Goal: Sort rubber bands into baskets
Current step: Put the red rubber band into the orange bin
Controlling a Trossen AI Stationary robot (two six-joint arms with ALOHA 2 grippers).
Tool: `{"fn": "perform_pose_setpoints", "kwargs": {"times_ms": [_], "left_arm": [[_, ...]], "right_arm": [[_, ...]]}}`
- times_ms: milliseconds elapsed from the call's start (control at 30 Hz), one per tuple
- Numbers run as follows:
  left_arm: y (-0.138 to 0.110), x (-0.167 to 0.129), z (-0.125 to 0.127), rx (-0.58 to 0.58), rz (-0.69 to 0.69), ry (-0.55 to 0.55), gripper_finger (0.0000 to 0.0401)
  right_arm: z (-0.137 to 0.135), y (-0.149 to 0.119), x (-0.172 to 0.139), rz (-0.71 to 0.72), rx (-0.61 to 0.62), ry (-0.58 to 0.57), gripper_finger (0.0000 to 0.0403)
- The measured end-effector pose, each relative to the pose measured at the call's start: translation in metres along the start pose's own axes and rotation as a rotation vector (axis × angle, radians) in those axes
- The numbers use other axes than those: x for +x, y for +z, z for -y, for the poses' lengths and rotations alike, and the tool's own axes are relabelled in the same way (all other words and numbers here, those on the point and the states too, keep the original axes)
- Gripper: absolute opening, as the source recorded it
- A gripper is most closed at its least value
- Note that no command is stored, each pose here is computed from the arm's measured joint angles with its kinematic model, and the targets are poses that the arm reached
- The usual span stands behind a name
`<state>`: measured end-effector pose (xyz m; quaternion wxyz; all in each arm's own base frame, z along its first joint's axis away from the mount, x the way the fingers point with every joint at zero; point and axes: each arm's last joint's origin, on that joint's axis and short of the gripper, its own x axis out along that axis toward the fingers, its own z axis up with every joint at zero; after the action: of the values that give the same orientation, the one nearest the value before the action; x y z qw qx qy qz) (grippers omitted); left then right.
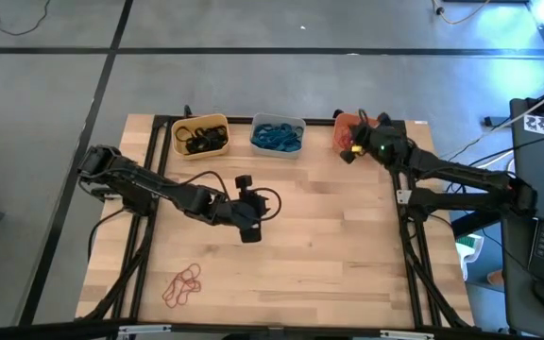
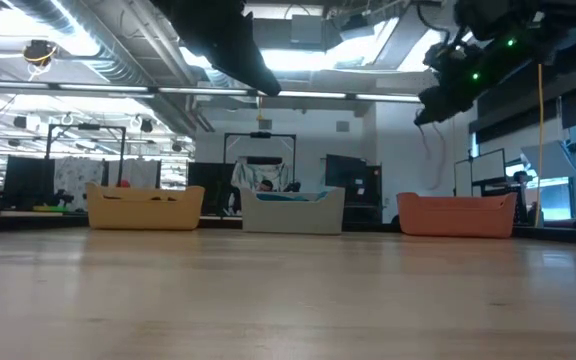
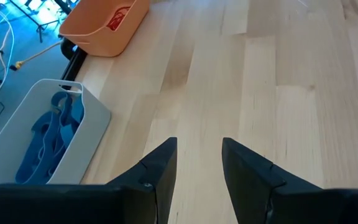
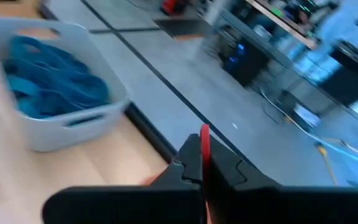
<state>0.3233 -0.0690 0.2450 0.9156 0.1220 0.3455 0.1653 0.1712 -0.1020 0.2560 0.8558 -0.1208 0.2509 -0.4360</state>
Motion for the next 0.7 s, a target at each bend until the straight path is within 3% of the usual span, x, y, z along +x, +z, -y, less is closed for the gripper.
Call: {"fn": "perform_pose_setpoints", "kwargs": {"times_ms": [233,400,567,700], "left_arm": [[0.001,0.000,0.000,-0.003,0.007,-0.001,0.0125],[0.002,0.000,0.000,-0.008,0.015,-0.001,0.0125],[0.002,0.000,0.000,-0.008,0.014,-0.001,0.0125],[0.002,0.000,0.000,-0.008,0.015,-0.001,0.0125]], "right_arm": [[0.028,-0.012,0.016,-0.070,0.062,-0.075,0.0002],[0.039,-0.026,0.034,-0.161,0.182,-0.122,0.0002],[0.037,-0.042,0.053,-0.269,0.280,-0.115,0.0004],[0.030,-0.055,0.064,-0.359,0.305,-0.045,0.0042]]}}
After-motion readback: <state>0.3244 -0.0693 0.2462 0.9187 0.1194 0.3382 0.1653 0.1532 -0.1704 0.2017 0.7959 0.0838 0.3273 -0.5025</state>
